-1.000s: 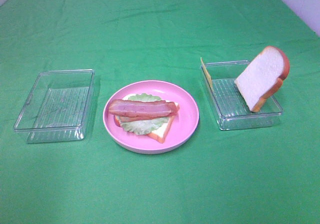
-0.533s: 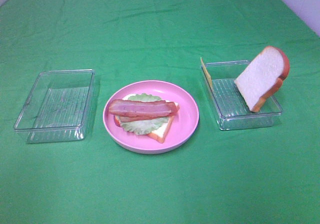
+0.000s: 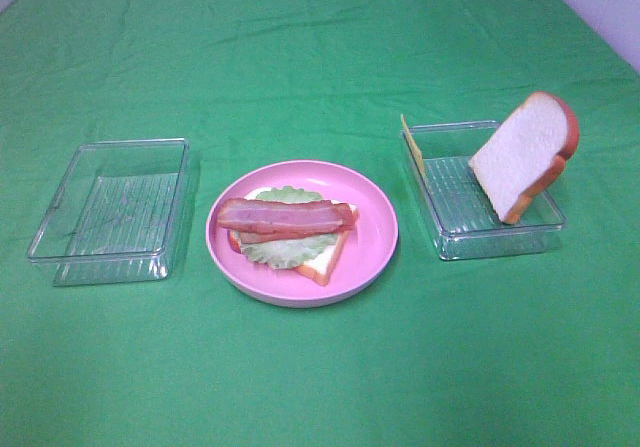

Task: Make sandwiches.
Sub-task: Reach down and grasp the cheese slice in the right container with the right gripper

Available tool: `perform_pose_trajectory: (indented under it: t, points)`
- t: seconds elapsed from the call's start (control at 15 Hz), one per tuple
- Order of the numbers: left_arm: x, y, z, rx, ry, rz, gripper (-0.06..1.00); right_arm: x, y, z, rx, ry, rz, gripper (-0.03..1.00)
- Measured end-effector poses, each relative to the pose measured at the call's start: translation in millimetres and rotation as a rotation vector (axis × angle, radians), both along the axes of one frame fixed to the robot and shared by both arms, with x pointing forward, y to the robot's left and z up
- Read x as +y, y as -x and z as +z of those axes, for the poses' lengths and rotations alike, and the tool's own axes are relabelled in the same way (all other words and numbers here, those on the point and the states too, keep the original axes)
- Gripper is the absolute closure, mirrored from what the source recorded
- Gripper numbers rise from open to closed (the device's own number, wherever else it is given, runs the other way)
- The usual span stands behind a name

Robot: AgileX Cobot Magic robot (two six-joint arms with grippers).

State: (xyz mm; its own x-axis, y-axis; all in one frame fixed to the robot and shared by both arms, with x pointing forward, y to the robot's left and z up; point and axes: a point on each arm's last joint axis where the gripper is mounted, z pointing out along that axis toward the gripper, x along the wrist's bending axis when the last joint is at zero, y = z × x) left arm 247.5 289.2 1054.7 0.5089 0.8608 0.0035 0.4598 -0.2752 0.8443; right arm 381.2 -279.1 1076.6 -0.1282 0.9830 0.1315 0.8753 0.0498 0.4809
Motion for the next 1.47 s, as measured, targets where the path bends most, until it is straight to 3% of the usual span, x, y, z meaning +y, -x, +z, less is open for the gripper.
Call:
perform_pose_trajectory:
  t: [0.2,0.6,0.93,1.2,1.47]
  points:
    - [9.5,13.8,0.1,-0.089,0.046,0.038,0.26,8.6,-49.4,12.4,0.068,-0.086,-0.002,0.30]
    - [13.6,14.0,-0.1,-0.093,0.059,0.089,0.26,19.5,-139.1,23.8,0.151,-0.141,0.063,0.31]
    - [13.6,14.0,-0.1,-0.093,0.059,0.090,0.26,65.0,-186.9,12.6,0.206,-0.053,0.146,0.31]
    - [13.6,14.0,-0.1,-0.093,0.059,0.090,0.26,103.4,-212.3,-1.5,0.267,-0.033,0.202,0.31]
    - [13.6,14.0,-0.1,-0.093,0.059,0.090,0.26,124.3,-242.8,-23.9,0.371,-0.039,0.166,0.31]
